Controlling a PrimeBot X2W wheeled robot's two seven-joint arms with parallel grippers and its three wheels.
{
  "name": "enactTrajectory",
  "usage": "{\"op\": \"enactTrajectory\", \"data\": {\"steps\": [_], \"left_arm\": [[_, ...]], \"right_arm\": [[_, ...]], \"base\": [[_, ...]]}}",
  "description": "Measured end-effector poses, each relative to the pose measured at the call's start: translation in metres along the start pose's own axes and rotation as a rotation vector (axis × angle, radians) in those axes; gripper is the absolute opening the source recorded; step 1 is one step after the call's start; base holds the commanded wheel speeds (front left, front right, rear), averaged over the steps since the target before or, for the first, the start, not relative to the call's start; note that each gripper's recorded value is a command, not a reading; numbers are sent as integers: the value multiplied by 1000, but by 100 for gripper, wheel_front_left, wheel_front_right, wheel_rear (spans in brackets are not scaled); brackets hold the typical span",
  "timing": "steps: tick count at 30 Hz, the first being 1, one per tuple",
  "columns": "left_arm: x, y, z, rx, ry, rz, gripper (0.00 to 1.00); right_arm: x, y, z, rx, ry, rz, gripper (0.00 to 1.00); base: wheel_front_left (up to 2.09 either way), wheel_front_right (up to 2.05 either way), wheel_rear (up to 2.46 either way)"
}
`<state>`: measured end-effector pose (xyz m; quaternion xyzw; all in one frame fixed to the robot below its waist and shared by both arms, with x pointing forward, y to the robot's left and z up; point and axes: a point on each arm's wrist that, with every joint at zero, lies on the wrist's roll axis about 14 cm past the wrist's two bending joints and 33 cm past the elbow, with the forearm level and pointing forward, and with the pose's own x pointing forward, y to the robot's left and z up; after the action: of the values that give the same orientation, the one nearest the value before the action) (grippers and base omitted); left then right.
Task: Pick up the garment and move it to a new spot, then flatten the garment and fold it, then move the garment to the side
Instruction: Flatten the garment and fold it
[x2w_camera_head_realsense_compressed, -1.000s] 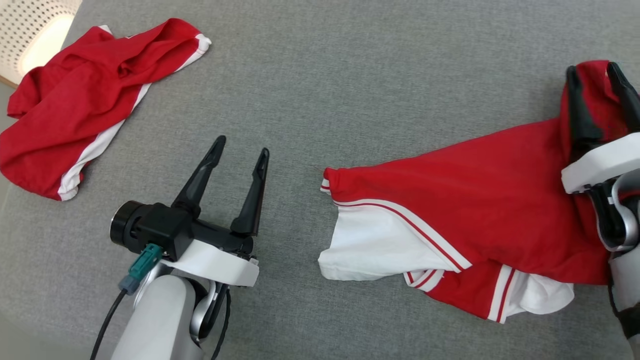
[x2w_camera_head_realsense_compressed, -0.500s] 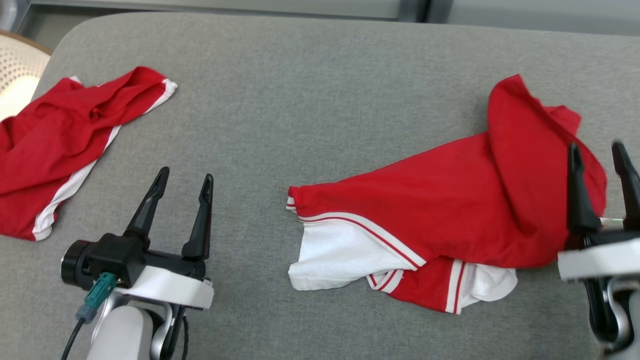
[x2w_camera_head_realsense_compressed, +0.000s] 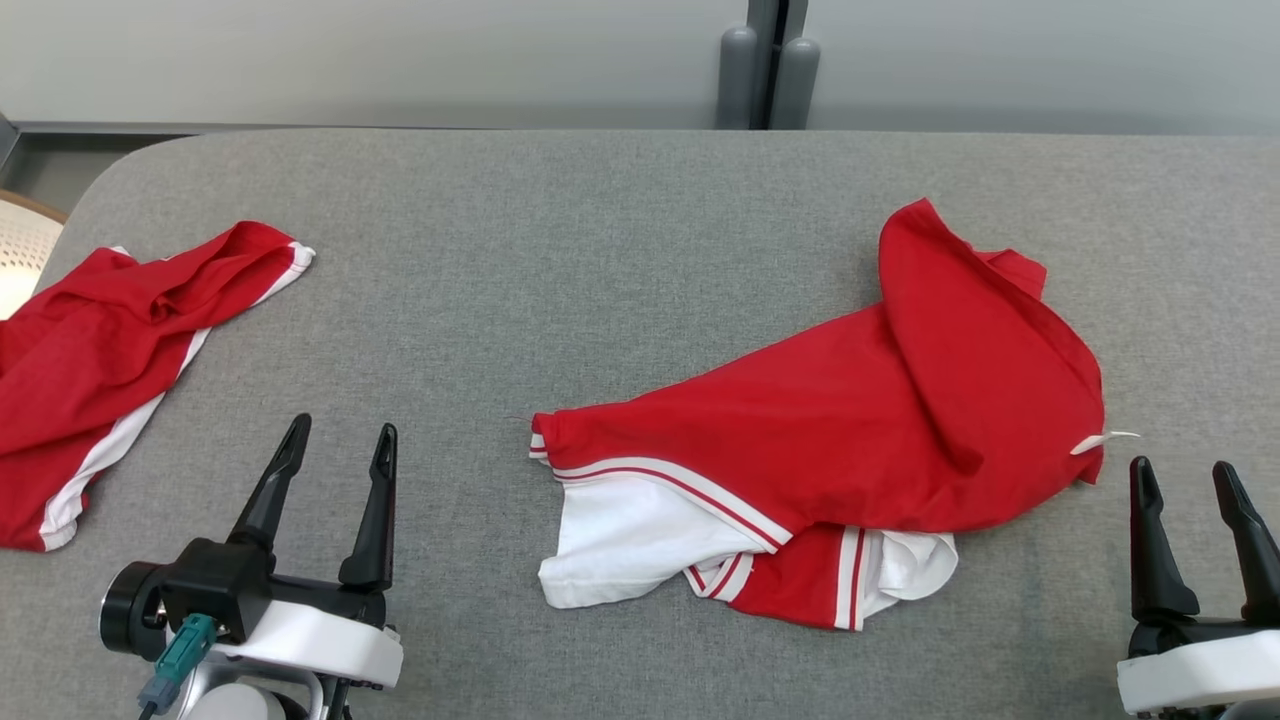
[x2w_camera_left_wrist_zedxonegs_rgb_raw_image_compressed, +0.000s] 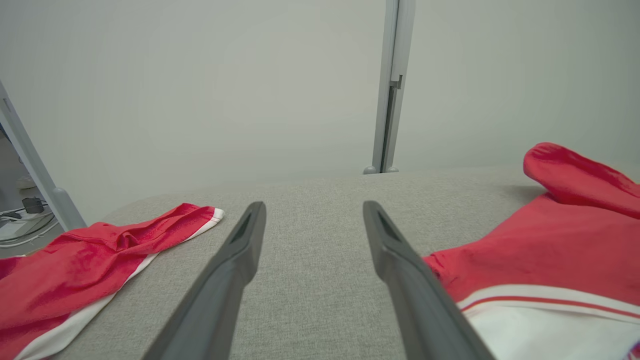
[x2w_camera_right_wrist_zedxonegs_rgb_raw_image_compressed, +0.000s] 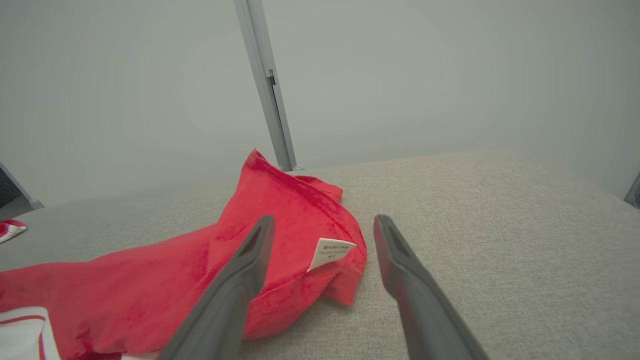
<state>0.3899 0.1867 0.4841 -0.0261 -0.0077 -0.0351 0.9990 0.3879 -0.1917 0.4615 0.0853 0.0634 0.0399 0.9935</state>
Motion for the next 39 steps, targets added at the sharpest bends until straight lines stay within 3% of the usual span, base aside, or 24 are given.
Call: {"op": "enactTrajectory", "data": {"steps": [29, 39], "left_arm": [[-3, -11, 3, -2, -8, -19, 100], [22, -22, -5, -8, 6, -60, 100]], "right_arm": [[0, 1, 2, 10, 4, -1, 100], [42, -50, -20, -25, 108, -92, 100]], "base": [[0, 0, 0], [0, 0, 0]]}}
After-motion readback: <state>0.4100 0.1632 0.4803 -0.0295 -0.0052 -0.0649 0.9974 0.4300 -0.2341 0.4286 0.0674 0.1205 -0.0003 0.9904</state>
